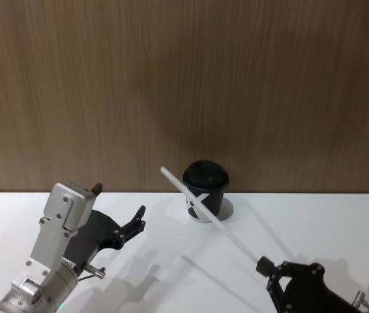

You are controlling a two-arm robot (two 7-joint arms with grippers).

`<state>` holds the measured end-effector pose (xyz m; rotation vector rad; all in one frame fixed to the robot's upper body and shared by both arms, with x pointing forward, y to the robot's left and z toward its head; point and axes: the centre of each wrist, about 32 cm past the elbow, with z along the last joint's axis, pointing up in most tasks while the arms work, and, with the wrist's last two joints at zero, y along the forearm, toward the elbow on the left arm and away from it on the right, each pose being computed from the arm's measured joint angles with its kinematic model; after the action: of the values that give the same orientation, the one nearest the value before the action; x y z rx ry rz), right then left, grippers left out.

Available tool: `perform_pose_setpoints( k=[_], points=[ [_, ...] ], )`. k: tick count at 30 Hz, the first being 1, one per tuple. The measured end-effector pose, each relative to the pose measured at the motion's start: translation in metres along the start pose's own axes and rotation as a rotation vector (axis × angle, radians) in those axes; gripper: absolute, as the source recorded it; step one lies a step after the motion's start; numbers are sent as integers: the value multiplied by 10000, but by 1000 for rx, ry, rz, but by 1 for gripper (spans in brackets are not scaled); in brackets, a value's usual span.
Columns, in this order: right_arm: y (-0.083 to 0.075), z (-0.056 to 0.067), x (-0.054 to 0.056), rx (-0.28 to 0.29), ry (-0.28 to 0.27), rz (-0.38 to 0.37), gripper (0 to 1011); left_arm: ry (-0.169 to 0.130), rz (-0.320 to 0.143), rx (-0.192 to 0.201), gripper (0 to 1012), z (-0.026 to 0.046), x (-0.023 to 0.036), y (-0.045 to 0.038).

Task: Pick up the straw with one hand, pass it to the other hand, and insert it into the cup.

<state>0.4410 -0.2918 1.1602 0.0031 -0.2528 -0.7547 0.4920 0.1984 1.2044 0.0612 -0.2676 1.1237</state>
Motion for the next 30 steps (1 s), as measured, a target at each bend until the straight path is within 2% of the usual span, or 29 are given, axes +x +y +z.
perform_pose_setpoints(
  k=[9, 15, 30],
  points=[
    [24, 61, 157, 134, -72, 33, 1, 0, 0, 0, 1000, 0, 0, 0],
    [50, 88, 250, 197, -105, 52, 1, 0, 0, 0, 1000, 0, 0, 0],
    [130, 119, 360, 275, -146, 73, 1, 0, 0, 0, 1000, 0, 0, 0]
  ],
)
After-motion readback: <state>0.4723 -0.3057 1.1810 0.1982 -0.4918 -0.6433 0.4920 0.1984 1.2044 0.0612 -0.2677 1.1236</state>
